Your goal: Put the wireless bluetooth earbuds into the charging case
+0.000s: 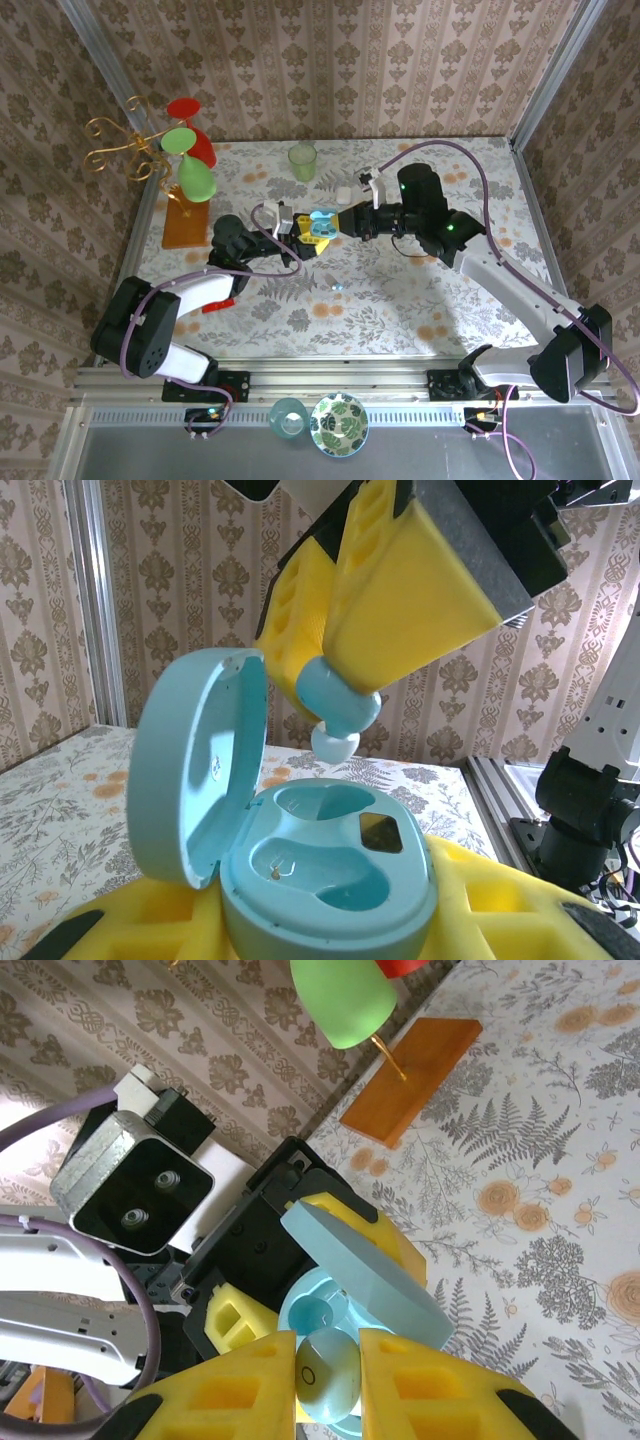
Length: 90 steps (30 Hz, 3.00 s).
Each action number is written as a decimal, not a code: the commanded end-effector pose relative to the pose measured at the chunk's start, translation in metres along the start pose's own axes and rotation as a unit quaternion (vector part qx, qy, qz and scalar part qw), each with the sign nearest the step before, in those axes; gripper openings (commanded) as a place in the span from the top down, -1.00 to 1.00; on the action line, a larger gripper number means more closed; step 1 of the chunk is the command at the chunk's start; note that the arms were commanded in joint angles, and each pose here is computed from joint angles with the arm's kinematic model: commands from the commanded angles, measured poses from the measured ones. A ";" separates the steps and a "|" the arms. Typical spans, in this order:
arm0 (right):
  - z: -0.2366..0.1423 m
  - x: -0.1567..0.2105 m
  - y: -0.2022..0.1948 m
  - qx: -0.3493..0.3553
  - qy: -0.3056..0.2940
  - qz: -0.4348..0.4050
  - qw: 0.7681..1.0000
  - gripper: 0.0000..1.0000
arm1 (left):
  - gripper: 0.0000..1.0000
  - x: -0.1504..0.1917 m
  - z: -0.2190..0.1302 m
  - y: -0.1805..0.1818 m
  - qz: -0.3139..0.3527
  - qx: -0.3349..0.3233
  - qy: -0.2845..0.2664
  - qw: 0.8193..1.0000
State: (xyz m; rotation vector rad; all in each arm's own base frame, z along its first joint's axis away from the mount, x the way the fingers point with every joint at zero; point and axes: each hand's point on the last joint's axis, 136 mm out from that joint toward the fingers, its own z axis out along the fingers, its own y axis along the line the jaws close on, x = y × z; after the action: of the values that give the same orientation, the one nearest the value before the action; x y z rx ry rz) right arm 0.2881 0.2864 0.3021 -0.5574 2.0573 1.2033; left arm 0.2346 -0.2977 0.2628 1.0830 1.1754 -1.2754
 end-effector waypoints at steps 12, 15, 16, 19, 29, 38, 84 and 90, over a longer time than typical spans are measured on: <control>0.013 0.021 -0.011 0.007 0.046 0.014 0.999 0.60 | 0.47 -0.023 0.002 -0.003 0.041 0.001 -0.025 0.999; 0.013 0.022 -0.012 0.010 0.051 0.019 0.998 0.60 | 0.47 -0.024 0.001 -0.002 0.049 -0.006 -0.026 0.998; 0.012 0.021 -0.010 0.009 0.050 0.023 0.998 0.60 | 0.47 -0.024 0.000 0.000 0.050 -0.012 -0.026 0.998; 0.012 0.017 -0.001 -0.010 0.045 0.031 0.998 0.60 | 0.47 -0.022 0.000 0.003 0.053 -0.021 -0.022 0.998; 0.018 0.021 -0.003 -0.004 0.052 0.039 0.998 0.60 | 0.47 -0.021 -0.001 0.002 0.056 -0.020 -0.022 0.998; 0.013 0.023 -0.030 0.086 0.069 0.037 0.993 0.44 | 0.47 -0.024 -0.003 0.000 0.063 -0.022 -0.026 0.997; 0.059 0.175 -0.088 0.143 0.040 0.297 0.943 -0.12 | 0.45 -0.033 -0.023 0.005 0.106 -0.096 -0.017 0.990; 0.086 0.200 -0.100 0.155 0.059 0.326 0.931 -0.11 | 0.46 -0.032 -0.023 0.003 0.103 -0.093 -0.018 0.990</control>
State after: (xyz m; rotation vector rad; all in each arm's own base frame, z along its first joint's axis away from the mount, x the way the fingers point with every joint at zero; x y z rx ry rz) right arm 0.2348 0.2975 0.0590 0.1602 2.6384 1.0909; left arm 0.2419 -0.2742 0.2856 1.0116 1.1301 -1.0200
